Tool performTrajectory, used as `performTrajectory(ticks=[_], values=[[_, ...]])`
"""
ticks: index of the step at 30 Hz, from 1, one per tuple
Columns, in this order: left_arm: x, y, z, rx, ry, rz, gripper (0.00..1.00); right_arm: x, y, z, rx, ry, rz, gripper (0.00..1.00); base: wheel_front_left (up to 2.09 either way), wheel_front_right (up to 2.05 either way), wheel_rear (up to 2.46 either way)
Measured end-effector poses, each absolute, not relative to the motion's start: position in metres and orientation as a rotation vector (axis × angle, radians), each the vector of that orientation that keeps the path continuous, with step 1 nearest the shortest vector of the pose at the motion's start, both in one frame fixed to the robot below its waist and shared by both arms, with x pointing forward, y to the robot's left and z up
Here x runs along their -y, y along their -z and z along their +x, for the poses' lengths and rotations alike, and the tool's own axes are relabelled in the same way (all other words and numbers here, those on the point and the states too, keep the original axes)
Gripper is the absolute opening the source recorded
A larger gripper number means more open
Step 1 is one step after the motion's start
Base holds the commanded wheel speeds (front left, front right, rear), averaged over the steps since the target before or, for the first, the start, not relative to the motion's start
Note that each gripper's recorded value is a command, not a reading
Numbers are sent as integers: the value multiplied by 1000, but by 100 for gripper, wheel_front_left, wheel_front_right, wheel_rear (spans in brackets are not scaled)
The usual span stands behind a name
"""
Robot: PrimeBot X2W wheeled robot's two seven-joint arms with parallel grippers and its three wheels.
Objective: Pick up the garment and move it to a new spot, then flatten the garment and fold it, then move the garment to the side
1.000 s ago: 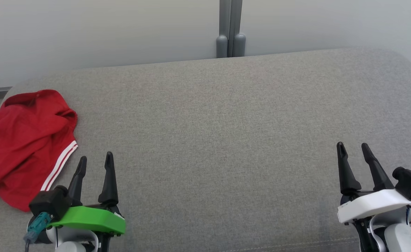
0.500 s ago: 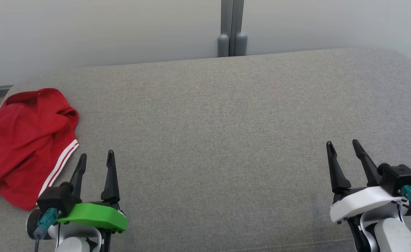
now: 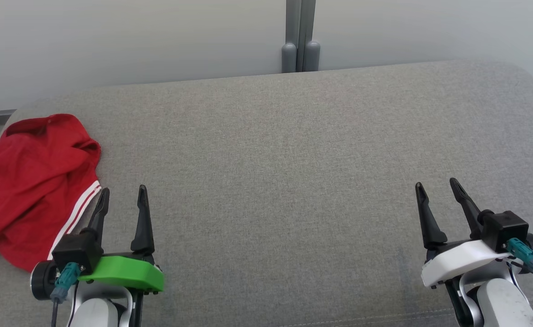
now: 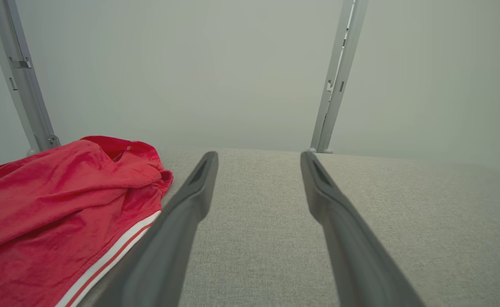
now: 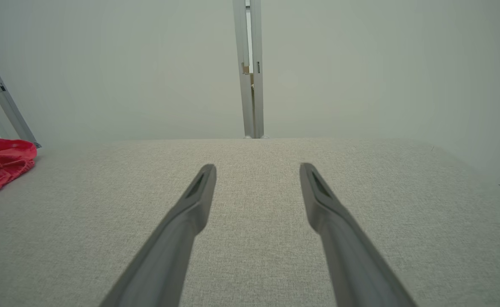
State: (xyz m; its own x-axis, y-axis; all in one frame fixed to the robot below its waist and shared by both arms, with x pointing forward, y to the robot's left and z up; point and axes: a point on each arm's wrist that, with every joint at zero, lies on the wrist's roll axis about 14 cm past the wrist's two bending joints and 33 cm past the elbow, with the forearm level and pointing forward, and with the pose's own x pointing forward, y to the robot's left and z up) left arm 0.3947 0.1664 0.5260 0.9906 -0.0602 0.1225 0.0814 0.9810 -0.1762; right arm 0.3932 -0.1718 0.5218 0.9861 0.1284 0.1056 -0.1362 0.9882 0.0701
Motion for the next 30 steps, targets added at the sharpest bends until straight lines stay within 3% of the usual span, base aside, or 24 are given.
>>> performTrajectory(ticks=[12,30], values=[[-163,-515,401,88,82,-87,100,170,-523,398,115,-138,26,100,0,0,0],[-164,-503,398,51,69,-108,100,175,-524,398,120,-113,88,100,0,0,0]])
